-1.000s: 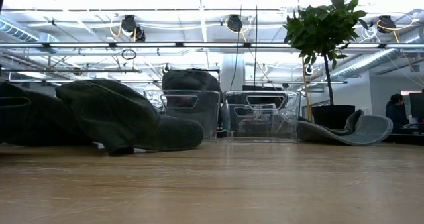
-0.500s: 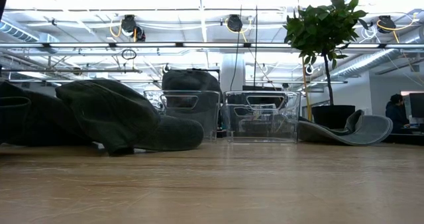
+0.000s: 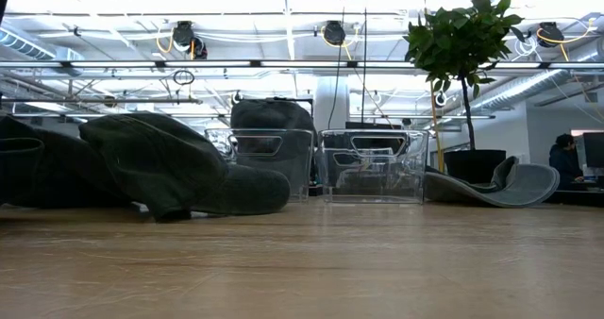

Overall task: Pick & Place hat
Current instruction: Put the bottom gray cap into the left transparent bin

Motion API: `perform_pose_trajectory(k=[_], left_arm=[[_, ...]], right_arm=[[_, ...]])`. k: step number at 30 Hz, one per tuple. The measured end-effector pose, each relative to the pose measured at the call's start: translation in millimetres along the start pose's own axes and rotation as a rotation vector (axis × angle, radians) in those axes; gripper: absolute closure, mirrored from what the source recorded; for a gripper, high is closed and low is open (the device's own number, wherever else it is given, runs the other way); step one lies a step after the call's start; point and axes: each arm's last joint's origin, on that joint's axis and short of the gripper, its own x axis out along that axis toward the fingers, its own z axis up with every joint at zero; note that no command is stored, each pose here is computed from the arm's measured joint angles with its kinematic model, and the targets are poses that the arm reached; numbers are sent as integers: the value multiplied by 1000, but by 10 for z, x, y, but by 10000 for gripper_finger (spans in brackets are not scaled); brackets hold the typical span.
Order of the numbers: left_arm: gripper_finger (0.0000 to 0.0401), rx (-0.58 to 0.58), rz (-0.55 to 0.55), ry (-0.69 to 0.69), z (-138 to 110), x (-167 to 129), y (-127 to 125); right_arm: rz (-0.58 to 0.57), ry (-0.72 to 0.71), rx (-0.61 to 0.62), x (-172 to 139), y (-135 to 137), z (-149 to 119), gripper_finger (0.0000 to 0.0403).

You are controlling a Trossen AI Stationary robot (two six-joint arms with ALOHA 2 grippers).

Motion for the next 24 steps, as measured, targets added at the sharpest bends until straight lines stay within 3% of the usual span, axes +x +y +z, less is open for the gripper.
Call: perform_pose_trajectory(k=[5, 13, 17, 24], left_arm=[[379, -43, -29, -5, 31, -35, 5], [378, -40, -42, 2, 32, -44, 6], [378, -44, -32, -9, 51, -93, 33], [378, -43, -16, -98, 146, -563, -93]], right_arm=[[0, -3, -2, 0, 0, 4, 403], [-3, -5, -3, -1, -2, 6, 401], [-42, -14, 43, -22, -34, 12, 379], [-72, 6, 151, -69, -90, -17, 318]])
